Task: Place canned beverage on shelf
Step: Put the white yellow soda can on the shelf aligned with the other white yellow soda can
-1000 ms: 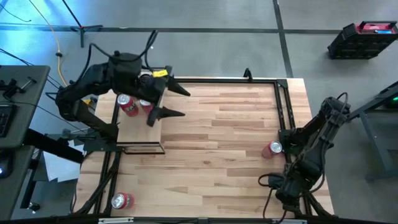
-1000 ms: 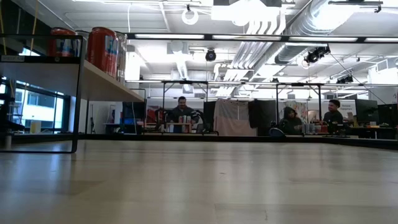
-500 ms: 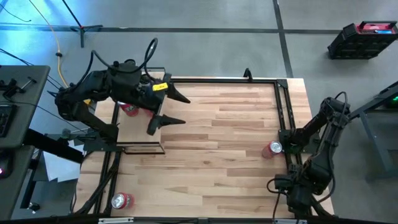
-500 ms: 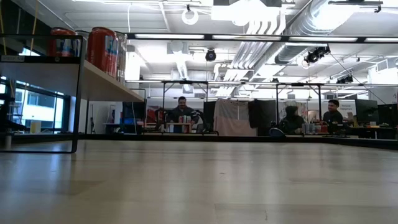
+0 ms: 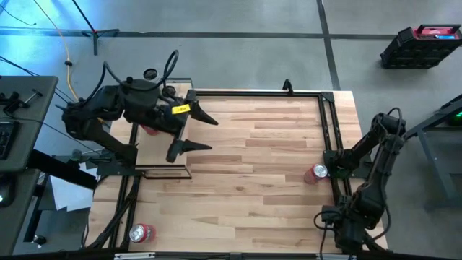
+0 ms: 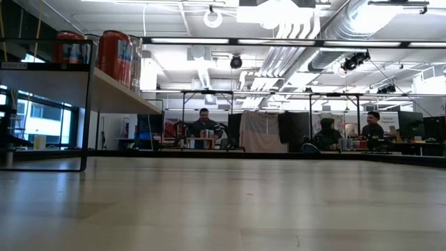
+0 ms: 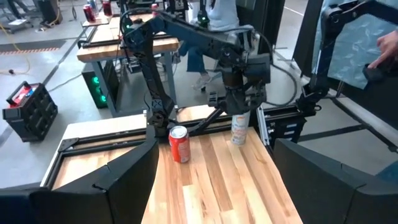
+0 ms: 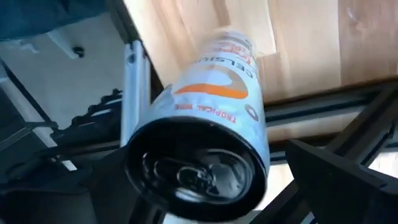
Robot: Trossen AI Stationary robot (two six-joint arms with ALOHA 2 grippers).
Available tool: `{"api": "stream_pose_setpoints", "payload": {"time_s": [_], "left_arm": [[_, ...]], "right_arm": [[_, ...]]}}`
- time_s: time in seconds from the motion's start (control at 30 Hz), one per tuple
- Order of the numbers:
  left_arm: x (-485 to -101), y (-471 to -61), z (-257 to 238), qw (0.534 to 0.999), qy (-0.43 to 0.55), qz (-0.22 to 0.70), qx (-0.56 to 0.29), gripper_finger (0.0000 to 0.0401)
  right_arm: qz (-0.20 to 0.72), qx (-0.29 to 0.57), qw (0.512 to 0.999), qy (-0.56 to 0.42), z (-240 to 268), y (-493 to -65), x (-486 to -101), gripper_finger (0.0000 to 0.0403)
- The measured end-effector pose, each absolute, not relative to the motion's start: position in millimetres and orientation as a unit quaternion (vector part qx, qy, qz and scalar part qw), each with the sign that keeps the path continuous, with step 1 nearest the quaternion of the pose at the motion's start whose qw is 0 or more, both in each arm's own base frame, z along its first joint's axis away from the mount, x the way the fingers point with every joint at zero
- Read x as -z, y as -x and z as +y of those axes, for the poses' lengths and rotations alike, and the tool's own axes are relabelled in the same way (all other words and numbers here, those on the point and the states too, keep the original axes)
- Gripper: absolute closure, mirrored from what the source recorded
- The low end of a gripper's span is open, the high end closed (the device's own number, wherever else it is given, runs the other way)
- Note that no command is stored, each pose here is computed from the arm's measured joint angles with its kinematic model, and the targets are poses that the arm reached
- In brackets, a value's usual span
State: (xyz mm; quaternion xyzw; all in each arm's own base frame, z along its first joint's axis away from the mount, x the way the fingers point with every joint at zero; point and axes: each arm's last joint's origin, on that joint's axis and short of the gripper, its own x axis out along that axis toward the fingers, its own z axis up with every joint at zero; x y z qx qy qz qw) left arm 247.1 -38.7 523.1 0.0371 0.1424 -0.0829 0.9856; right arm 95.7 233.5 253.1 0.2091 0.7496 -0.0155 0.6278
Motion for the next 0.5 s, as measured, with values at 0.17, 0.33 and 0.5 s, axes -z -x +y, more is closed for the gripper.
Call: {"api": "stream_pose_setpoints", "payload": {"time_s": [0.17,0.33,0.5], "left_arm": [[-523.7,-244.9,-38.8,0.986,-0.039,0.143,0.076,0.0092],[-524.2,-238.5,-37.7,0.985,-0.035,0.15,0.075,0.0092],[-524.6,-230.2,-35.6,0.985,-0.034,0.16,0.061,0.0092]], "right_arm": [[0.748,0.027,0.628,-0.211,231.2,-96.8,-247.0,0.0039],[0.745,0.04,0.631,-0.212,228.0,-99.8,-243.5,0.0073],[0.745,0.042,0.631,-0.212,226.5,-101.2,-243.3,0.0132]]}}
